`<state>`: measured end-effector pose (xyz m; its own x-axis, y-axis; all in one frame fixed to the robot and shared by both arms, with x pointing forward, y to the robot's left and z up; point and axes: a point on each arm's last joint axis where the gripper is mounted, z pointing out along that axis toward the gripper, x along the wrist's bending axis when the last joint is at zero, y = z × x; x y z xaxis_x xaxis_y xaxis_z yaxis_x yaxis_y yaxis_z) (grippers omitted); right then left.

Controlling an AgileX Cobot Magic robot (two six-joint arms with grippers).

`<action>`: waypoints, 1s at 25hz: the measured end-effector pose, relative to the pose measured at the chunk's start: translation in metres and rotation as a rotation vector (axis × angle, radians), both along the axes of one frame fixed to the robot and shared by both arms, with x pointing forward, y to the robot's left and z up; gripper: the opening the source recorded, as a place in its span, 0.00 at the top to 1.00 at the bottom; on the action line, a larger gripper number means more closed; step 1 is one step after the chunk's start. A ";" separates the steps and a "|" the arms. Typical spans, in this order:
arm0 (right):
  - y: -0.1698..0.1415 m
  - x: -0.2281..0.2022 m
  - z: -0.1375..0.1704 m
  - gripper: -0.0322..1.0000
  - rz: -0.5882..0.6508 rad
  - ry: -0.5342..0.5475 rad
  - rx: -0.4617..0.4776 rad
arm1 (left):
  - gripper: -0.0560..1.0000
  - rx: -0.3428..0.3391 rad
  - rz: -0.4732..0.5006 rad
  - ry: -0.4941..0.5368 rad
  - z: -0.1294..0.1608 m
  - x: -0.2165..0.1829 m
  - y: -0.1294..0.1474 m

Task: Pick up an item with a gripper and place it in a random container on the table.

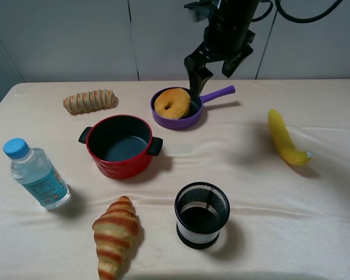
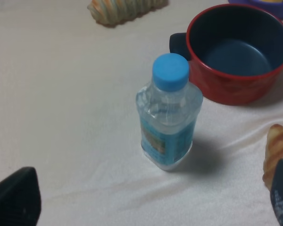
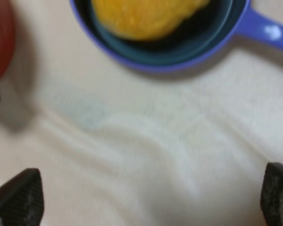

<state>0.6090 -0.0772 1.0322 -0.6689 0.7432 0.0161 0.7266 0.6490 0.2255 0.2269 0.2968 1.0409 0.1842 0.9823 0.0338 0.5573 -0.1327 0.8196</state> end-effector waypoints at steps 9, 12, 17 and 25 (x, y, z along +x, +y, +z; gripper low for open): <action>-0.031 -0.054 0.023 0.30 -0.015 0.026 -0.014 | 0.01 0.000 0.000 0.000 0.000 0.000 0.000; -0.043 -0.074 0.029 0.30 -0.045 0.036 -0.013 | 0.01 0.000 0.000 0.000 0.000 0.000 0.000; -0.065 -0.112 0.045 0.30 -0.060 0.018 0.002 | 0.01 0.000 0.000 0.000 0.000 0.000 0.000; -0.108 -0.186 0.069 0.30 -0.133 -0.058 0.073 | 0.01 0.000 0.000 0.000 0.000 0.000 0.000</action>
<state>0.4232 -0.1851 1.1014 -0.5658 0.8237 0.0377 0.7897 0.5281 0.3123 0.2269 0.2968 1.0409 0.1842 0.9823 0.0338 0.5573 -0.1327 0.8196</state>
